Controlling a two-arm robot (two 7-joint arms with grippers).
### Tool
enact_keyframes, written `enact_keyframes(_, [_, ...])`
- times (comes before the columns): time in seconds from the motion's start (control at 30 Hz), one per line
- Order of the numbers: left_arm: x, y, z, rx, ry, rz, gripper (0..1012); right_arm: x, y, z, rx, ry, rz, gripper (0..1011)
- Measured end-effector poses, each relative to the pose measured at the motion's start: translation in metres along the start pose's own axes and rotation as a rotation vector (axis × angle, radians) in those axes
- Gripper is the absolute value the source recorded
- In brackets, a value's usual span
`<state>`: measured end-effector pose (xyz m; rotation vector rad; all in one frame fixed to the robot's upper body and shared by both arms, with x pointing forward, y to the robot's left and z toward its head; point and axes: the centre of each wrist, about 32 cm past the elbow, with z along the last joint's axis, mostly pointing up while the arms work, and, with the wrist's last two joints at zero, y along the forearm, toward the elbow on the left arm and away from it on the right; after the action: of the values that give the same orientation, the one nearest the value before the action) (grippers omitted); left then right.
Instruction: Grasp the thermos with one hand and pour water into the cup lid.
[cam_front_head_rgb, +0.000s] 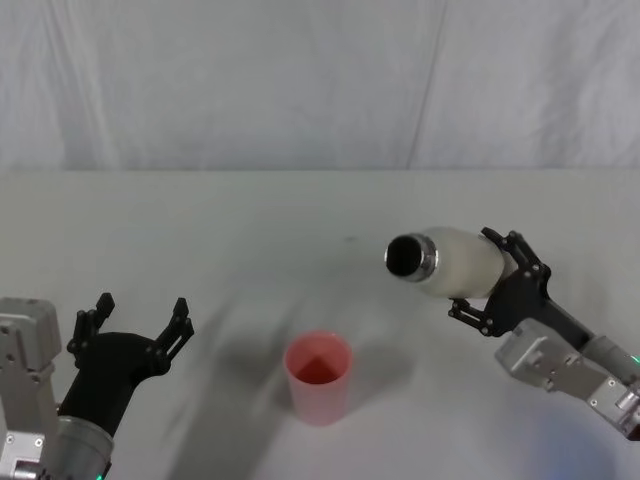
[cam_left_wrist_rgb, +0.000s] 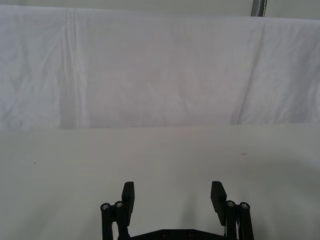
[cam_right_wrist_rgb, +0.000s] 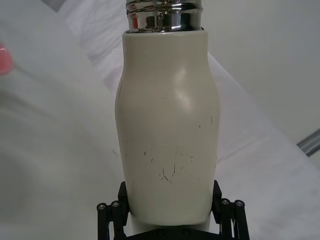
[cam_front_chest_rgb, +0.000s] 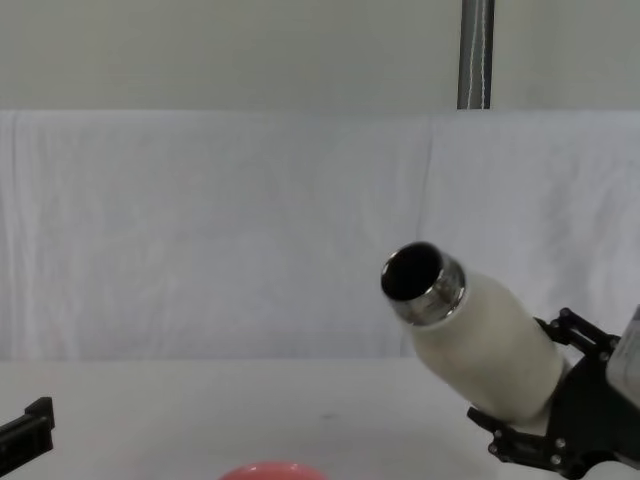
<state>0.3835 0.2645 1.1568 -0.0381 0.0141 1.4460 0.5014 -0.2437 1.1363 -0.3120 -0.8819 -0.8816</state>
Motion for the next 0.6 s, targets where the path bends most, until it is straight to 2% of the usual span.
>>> enact_keyframes(0.6, [0.0000, 0.0000, 0.0000, 0.000, 0.000, 0.000, 1001, 0.0084, 0.0104, -0.0052, 0.016, -0.194, 0.050, 955])
